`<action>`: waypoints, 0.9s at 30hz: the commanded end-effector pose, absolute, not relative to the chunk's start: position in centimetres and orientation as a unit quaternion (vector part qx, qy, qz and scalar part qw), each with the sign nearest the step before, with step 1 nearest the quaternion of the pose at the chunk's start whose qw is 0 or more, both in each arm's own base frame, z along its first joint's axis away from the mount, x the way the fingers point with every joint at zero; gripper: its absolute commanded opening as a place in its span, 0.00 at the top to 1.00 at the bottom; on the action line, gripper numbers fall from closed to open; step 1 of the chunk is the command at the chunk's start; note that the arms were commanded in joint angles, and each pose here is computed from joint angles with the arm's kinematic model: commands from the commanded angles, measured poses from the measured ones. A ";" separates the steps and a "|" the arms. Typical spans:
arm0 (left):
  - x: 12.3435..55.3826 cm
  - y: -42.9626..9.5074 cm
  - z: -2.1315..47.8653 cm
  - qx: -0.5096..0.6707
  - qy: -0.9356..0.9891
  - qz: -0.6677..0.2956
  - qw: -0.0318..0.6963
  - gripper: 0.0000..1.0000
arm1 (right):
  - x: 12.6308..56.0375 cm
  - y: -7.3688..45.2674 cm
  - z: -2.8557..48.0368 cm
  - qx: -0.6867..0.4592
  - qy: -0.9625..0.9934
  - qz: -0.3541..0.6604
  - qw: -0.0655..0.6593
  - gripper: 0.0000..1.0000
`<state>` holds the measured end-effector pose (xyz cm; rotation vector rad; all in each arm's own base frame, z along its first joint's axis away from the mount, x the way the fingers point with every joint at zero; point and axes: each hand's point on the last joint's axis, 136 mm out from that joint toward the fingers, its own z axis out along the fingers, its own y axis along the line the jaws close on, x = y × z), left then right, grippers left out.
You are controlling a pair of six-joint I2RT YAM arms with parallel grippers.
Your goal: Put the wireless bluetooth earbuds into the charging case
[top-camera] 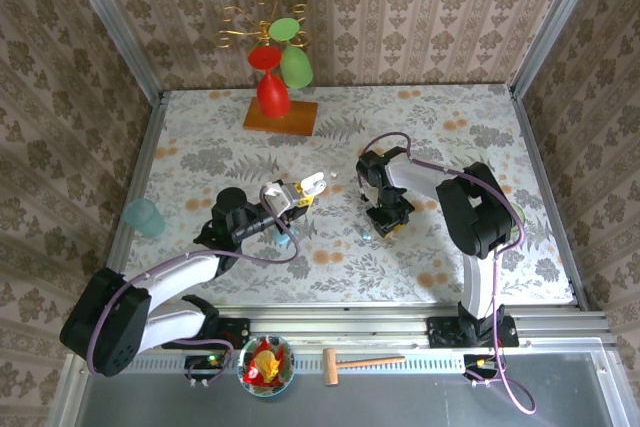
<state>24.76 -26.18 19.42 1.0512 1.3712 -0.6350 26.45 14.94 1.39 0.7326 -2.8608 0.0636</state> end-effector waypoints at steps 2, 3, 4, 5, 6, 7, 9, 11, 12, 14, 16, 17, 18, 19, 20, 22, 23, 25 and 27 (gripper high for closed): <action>25.0 -26.1 20.4 0.460 0.577 -0.265 0.621 0.96 | 24.3 14.6 1.7 0.232 -0.965 0.010 0.121 0.76; 25.0 -26.1 20.4 0.459 0.577 -0.265 0.621 0.96 | 24.6 14.6 2.0 0.227 -0.968 0.006 0.111 0.76; 25.0 -26.1 20.4 0.459 0.577 -0.266 0.621 0.96 | 25.0 14.7 2.3 0.220 -0.971 0.002 0.099 0.76; 25.0 -26.1 20.4 0.459 0.578 -0.265 0.621 0.96 | 25.3 14.7 2.6 0.212 -0.973 -0.003 0.087 0.76; 25.1 -26.2 20.4 0.459 0.578 -0.266 0.621 0.96 | 25.7 14.7 3.1 0.204 -0.976 -0.010 0.074 0.76; 25.1 -26.2 20.4 0.459 0.577 -0.266 0.621 0.96 | 26.0 14.8 3.5 0.195 -0.979 -0.018 0.060 0.76; 25.2 -26.3 20.4 0.459 0.576 -0.267 0.622 0.96 | 26.7 14.9 4.3 0.178 -0.983 -0.034 0.028 0.76; 25.3 -26.4 20.5 0.459 0.574 -0.269 0.623 0.96 | 27.5 15.1 5.2 0.162 -0.985 -0.052 -0.008 0.76; 25.3 -26.5 20.5 0.459 0.573 -0.272 0.622 0.96 | 28.0 15.3 5.8 0.155 -0.986 -0.059 -0.032 0.76; 25.3 -26.9 20.6 0.461 0.570 -0.278 0.621 0.96 | 28.9 15.9 6.9 0.141 -0.984 -0.079 -0.078 0.75; 25.3 -27.3 20.6 0.464 0.565 -0.283 0.620 0.96 | 29.9 16.7 8.9 0.124 -0.977 -0.109 -0.138 0.75; 25.3 -27.5 20.6 0.465 0.565 -0.285 0.619 0.96 | 30.1 16.9 9.6 0.114 -0.973 -0.122 -0.159 0.75; 25.3 -27.8 20.7 0.467 0.562 -0.287 0.619 0.96 | 30.7 17.2 10.8 0.103 -0.967 -0.136 -0.190 0.75; 25.3 -28.1 20.7 0.468 0.561 -0.290 0.618 0.96 | 31.0 17.4 11.9 0.092 -0.960 -0.152 -0.217 0.75; 25.4 -28.3 20.7 0.469 0.560 -0.291 0.617 0.96 | 31.4 17.7 12.9 0.084 -0.952 -0.166 -0.242 0.75; 25.6 -28.7 20.7 0.471 0.559 -0.294 0.616 0.96 | 31.8 18.1 15.2 0.068 -0.935 -0.196 -0.288 0.75; 25.8 -28.9 20.6 0.470 0.561 -0.296 0.614 0.96 | 32.0 18.3 16.1 0.063 -0.927 -0.207 -0.307 0.75; 26.1 -29.3 20.8 0.467 0.564 -0.300 0.611 0.96 | 32.0 18.7 18.1 0.055 -0.908 -0.237 -0.341 0.75; 26.3 -29.7 21.0 0.468 0.564 -0.303 0.609 0.96 | 31.9 19.4 20.3 0.053 -0.884 -0.273 -0.376 0.75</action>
